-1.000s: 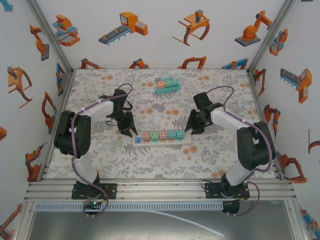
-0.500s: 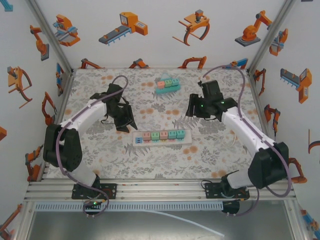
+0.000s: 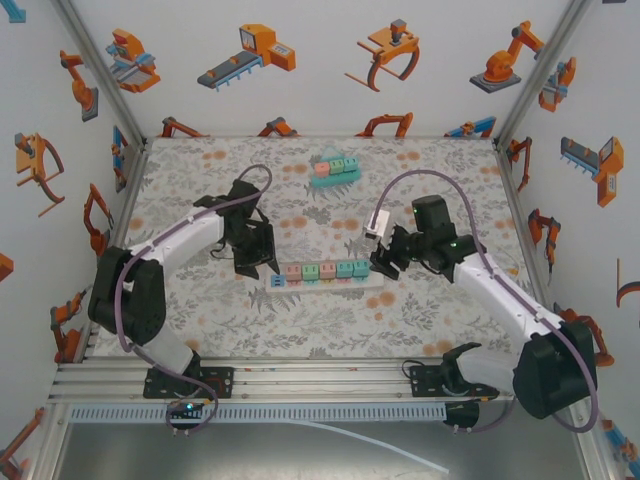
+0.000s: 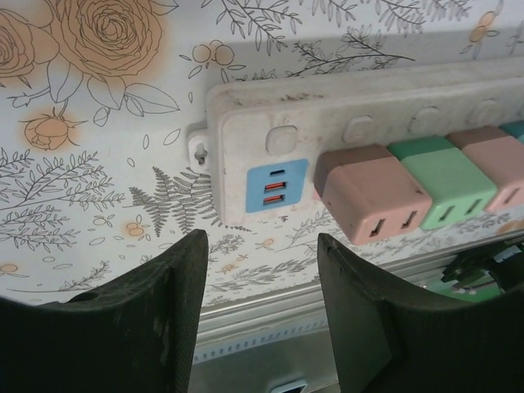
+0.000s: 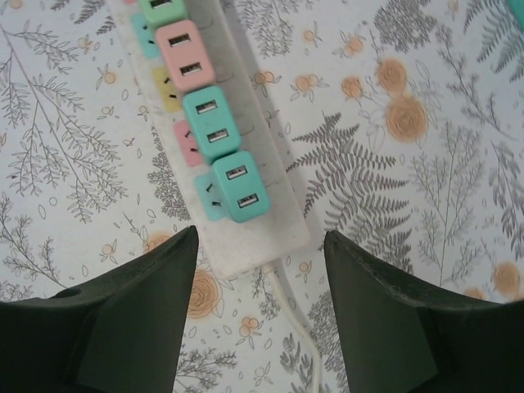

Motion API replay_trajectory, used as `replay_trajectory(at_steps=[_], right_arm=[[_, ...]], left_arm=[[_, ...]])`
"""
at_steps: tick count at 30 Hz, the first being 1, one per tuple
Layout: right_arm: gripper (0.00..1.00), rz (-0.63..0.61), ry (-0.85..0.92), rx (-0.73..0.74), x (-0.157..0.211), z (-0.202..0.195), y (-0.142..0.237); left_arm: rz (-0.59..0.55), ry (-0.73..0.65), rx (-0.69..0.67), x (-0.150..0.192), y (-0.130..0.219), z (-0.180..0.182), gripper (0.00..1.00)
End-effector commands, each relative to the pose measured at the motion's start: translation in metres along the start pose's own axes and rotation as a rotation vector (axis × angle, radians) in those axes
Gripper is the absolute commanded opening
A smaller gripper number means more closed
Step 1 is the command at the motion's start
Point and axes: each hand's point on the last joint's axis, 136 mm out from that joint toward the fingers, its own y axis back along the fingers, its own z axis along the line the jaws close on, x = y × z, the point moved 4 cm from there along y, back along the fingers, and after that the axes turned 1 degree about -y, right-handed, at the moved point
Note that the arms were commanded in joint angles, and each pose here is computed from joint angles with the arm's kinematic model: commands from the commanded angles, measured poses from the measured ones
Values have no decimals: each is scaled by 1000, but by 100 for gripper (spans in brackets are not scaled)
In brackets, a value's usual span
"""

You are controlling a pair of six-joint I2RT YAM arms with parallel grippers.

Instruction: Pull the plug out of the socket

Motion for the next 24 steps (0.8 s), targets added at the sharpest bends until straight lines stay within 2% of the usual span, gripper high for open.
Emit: replay_trajectory(at_steps=[1, 12, 18, 24], right_arm=[[61, -59, 141, -90, -4, 10, -8], [60, -12, 155, -143, 8, 3, -39], [47, 19, 161, -139, 17, 0, -53], [45, 47, 162, -131, 27, -1, -60]], left_arm=[[14, -45, -39, 3, -11, 7, 56], [85, -117, -57, 8, -40, 1, 59], [102, -117, -115, 16, -52, 7, 59], [107, -102, -178, 23, -58, 18, 55]])
